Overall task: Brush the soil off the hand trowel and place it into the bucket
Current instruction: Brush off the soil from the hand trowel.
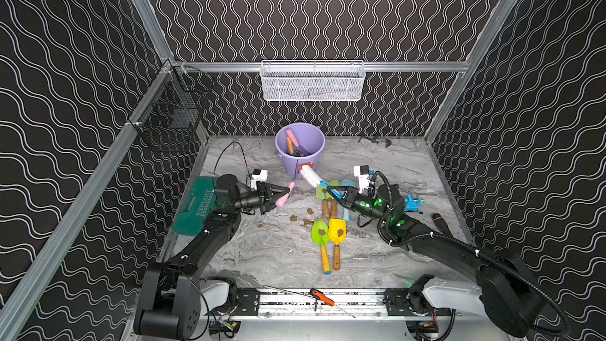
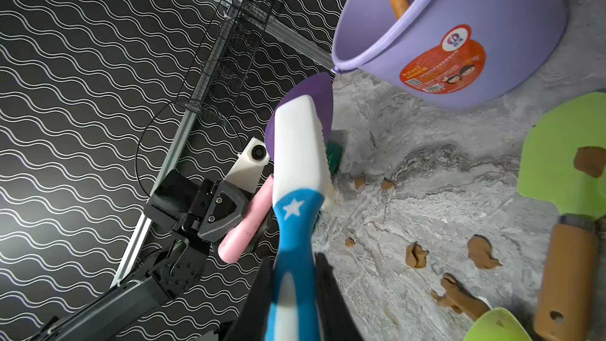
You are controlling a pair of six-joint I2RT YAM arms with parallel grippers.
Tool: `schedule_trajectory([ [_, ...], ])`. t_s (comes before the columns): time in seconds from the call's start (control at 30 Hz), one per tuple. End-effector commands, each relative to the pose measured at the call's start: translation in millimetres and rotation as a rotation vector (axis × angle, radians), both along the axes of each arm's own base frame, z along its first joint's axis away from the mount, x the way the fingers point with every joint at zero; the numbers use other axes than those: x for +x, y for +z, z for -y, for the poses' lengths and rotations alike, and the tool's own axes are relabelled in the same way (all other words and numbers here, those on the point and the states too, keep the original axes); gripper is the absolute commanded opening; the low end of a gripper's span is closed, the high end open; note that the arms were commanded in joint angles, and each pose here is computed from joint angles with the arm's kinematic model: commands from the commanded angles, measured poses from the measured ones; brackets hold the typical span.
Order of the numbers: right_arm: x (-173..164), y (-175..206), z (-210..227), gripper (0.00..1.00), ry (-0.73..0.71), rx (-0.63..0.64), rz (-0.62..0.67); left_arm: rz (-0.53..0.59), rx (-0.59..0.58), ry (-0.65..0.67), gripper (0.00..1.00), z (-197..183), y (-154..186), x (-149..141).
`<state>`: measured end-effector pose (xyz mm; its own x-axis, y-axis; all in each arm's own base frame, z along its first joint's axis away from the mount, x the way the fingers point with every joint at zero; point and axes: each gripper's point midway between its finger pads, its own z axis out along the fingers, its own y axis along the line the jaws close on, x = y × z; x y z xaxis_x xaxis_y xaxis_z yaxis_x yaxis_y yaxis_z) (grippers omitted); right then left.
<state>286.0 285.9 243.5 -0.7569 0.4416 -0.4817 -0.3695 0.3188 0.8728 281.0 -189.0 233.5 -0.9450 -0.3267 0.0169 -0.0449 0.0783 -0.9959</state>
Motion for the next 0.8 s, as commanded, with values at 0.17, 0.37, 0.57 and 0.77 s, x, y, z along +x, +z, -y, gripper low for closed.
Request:
schedule_trajectory([
  [0.17, -13.7, -11.4, -21.6, 0.00, 0.075, 0.031, -0.013, 0.039, 0.013, -0.032, 0.00, 1.4, 0.4, -3.6],
  [0.37, -39.8, -77.3, -14.0, 0.00, 0.070, -0.056, -0.156, 0.016, 0.025, -0.030, 0.00, 1.6, -11.3, -0.8],
  [0.57, -29.2, -65.0, 3.6, 0.00, -0.015, -0.056, -0.108, 0.000, 0.081, -0.038, 0.00, -0.1, -22.7, -7.2],
  [0.77, -18.9, -17.4, -11.1, 0.00, 0.013, -0.012, -0.004, 0.020, 0.068, -0.029, 0.00, -0.9, -15.3, -13.2],
])
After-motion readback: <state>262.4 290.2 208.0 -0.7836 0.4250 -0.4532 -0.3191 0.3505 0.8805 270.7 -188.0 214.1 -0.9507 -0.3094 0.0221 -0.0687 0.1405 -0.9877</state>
